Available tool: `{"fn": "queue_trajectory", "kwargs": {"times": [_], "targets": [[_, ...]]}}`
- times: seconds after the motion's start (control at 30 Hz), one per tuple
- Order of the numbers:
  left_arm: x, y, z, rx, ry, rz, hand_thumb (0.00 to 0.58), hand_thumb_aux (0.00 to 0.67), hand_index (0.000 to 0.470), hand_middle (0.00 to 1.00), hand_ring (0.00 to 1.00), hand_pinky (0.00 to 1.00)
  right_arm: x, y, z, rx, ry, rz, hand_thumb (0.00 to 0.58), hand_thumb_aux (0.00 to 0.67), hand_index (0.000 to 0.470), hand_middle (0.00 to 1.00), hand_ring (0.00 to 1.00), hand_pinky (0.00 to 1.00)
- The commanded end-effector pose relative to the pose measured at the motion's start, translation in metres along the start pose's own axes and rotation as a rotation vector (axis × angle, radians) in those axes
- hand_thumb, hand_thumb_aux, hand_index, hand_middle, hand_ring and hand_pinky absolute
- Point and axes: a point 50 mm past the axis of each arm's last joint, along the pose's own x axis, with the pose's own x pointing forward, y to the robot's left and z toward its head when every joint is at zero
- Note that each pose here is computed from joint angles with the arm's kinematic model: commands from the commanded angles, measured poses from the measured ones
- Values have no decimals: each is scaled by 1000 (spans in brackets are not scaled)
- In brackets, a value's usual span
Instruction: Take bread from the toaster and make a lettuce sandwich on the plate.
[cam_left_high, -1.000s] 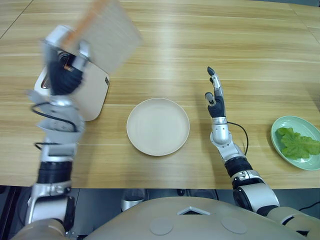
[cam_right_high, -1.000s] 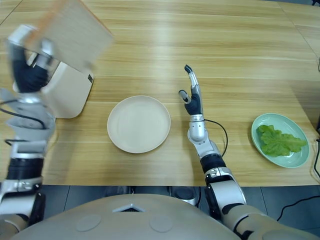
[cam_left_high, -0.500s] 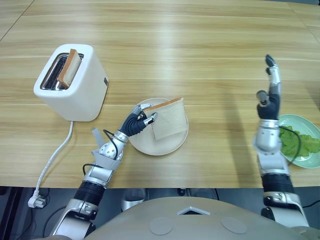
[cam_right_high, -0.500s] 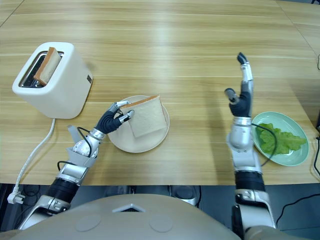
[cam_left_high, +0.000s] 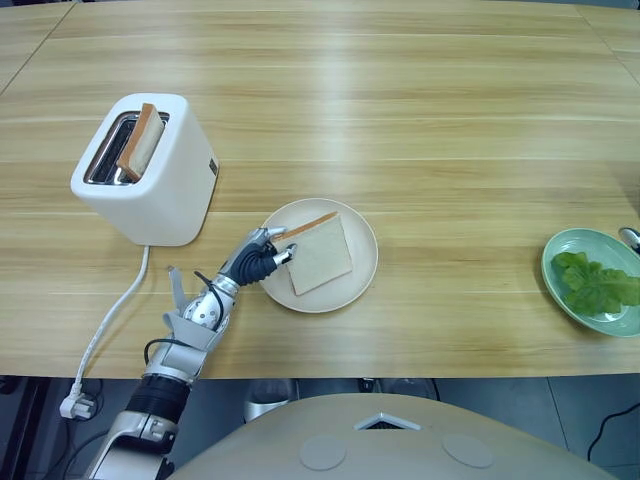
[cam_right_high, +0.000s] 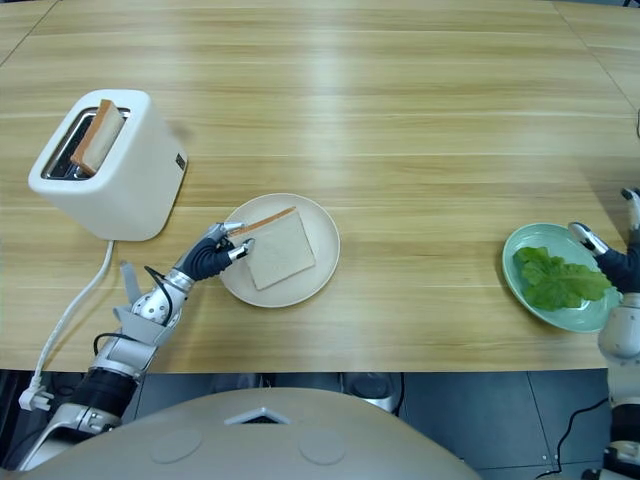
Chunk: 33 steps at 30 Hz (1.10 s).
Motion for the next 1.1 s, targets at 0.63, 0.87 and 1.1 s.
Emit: {"fn": "queue_trajectory", "kwargs": {"times": [0.63,0.87,1.1], "targets": [[-13,22,-1,344,85,85,0,0,0,0,0,0,-48,64,-32,-300,47,295,0,0,0,0,0,0],[-12,26,2,345,79,107,0,0,0,0,0,0,-50,72,-30,-279,35,341,558,539,370,0,0,0],[-10,26,4,338,70,115,0,0,0,0,0,0,-43,73,-24,-242,16,319,580,670,460,0,0,0]]}}
